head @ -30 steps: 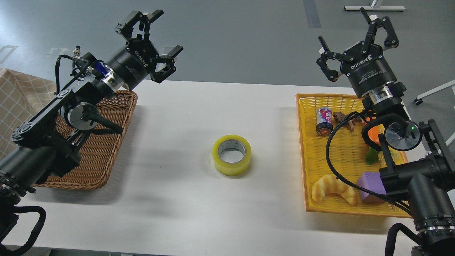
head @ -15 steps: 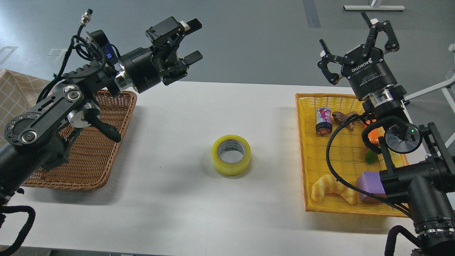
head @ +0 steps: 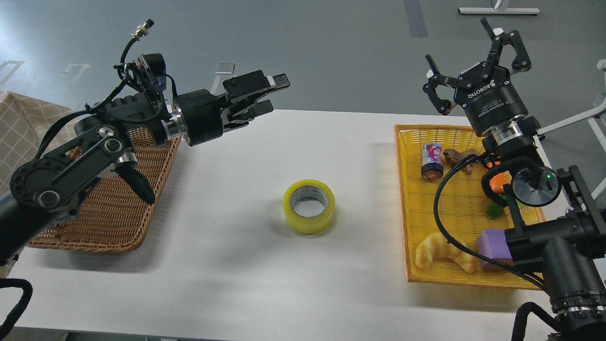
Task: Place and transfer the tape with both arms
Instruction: 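Reach the left gripper toward the tape roll on the table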
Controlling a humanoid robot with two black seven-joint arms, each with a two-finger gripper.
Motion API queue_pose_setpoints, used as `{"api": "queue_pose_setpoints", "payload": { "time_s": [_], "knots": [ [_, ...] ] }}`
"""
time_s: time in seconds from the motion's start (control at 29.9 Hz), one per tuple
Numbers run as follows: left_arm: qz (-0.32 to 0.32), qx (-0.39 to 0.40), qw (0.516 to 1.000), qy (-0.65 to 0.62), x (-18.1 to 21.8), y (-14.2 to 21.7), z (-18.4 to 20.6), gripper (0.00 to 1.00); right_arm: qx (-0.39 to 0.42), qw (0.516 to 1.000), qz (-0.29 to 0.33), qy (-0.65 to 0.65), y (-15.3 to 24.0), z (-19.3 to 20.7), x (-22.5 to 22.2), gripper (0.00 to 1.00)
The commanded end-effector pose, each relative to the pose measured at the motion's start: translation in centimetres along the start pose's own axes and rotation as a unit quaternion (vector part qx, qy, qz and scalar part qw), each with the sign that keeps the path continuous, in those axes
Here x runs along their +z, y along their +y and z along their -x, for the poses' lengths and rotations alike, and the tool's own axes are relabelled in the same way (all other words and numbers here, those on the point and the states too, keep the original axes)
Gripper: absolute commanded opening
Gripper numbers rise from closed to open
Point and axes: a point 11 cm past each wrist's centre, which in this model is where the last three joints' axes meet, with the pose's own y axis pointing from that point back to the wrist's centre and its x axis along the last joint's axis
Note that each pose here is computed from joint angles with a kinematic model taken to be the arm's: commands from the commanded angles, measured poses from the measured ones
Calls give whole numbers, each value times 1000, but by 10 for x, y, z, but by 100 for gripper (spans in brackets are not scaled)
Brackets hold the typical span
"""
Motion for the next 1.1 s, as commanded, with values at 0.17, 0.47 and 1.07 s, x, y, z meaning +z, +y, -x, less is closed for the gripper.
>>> {"api": "queue_pose_setpoints", "payload": {
  "time_s": [0.17,0.47,1.07],
  "knots": [
    [-21,1,1000,2,-3,1,-2,98,3,1000,1,-1,2,-2,1,100],
    [-95,-16,995,-19,-16,-1,4,98,5,1000,2,-1,3,-4,2,100],
    [-176,-96,950,-242,-25,-15,26,98,10,1000,4,-2,8,-6,4,100]
  ]
}}
